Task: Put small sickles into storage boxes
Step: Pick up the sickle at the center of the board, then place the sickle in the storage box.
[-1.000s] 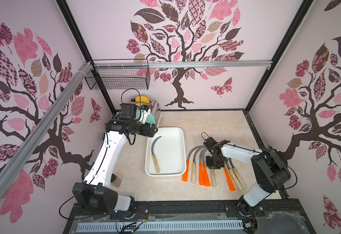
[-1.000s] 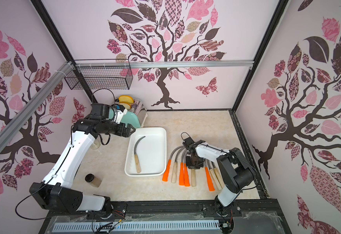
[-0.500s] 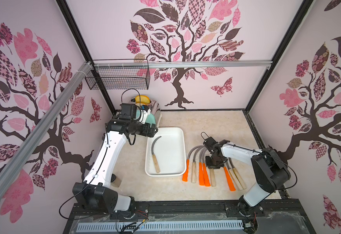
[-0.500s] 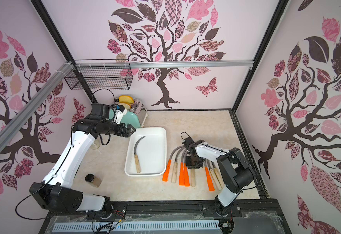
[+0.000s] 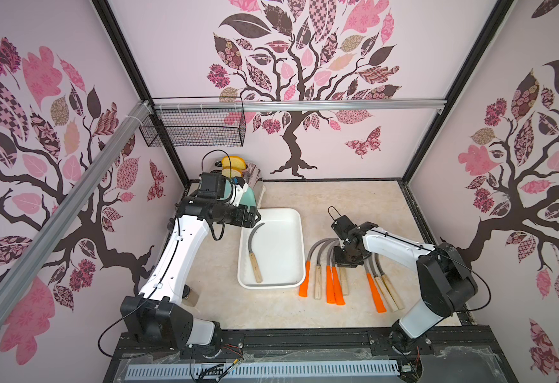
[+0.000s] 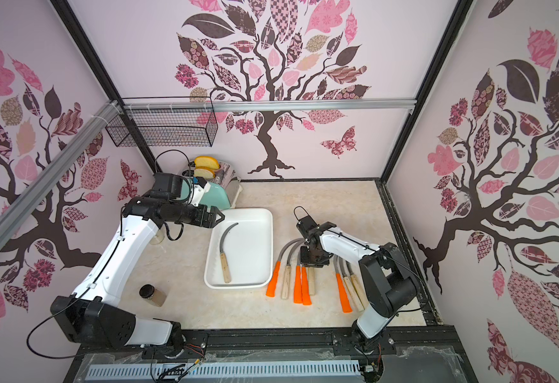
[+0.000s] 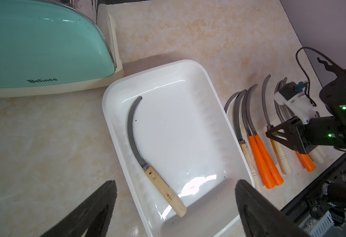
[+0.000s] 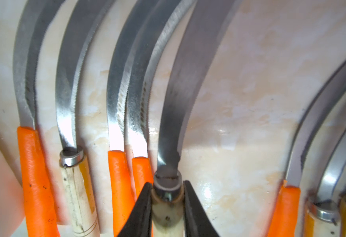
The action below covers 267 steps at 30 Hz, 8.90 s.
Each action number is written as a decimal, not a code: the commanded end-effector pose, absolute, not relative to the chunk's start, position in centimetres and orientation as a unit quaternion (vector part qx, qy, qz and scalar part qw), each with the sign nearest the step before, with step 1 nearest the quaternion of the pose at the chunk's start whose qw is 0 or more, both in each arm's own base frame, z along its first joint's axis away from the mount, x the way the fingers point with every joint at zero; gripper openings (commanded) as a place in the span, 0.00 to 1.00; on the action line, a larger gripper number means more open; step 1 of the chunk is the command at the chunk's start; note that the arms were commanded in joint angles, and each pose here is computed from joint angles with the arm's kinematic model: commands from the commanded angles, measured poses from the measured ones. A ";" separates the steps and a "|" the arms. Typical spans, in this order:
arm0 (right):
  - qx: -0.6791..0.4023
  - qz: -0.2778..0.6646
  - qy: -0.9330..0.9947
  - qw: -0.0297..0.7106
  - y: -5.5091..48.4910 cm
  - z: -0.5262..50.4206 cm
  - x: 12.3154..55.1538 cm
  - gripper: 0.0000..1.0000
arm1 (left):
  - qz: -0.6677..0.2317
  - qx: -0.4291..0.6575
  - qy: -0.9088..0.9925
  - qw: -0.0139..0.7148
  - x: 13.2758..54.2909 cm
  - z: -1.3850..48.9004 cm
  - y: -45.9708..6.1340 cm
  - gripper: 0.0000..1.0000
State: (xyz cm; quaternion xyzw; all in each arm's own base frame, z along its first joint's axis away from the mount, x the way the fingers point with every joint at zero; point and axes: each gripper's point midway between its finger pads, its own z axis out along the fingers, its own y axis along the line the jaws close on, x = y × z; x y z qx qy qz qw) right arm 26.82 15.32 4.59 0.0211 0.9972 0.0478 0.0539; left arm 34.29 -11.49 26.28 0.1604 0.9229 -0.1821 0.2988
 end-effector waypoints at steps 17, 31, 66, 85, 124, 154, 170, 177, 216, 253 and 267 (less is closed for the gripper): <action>0.008 0.138 0.976 0.166 20.0 16.0 33.4 0.04 | -0.276 0.272 0.875 0.290 30.5 26.9 -18.8 0.92; 0.007 0.258 0.937 0.237 24.5 23.8 36.9 0.04 | -0.353 0.322 0.831 0.283 29.5 28.8 -24.2 0.89; -0.034 0.327 0.917 0.225 31.6 25.1 35.5 0.04 | -0.141 0.186 0.909 0.344 34.6 26.7 -15.4 0.83; -0.075 0.335 0.921 0.186 38.4 21.6 33.9 0.04 | -0.172 0.138 0.934 0.281 33.1 23.1 -12.2 0.90; -0.125 0.279 0.951 0.054 43.6 11.8 31.0 0.05 | -0.301 0.234 0.876 0.297 28.7 26.4 -12.6 0.90; -0.164 0.225 0.960 0.016 46.8 6.2 30.5 0.05 | -0.305 0.233 0.868 0.314 29.2 27.9 -12.8 0.90; -0.162 0.215 0.963 0.007 46.9 3.9 30.8 0.06 | -0.287 0.239 0.880 0.292 28.6 26.6 -12.2 0.90; -0.160 0.218 0.963 0.006 47.0 4.0 31.0 0.06 | -0.283 0.227 0.882 0.300 28.8 27.0 -11.9 0.90; -0.168 0.223 0.960 -0.013 47.2 2.9 30.2 0.29 | -0.286 0.203 0.866 0.357 30.3 31.2 -11.8 0.90; -0.147 0.230 0.960 0.058 43.0 9.8 35.0 0.35 | -0.281 0.194 0.854 0.393 30.2 33.7 -11.6 0.91; -0.141 0.240 0.955 0.100 40.0 15.5 36.4 0.34 | -0.299 0.202 0.853 0.377 30.6 32.8 -12.2 0.91</action>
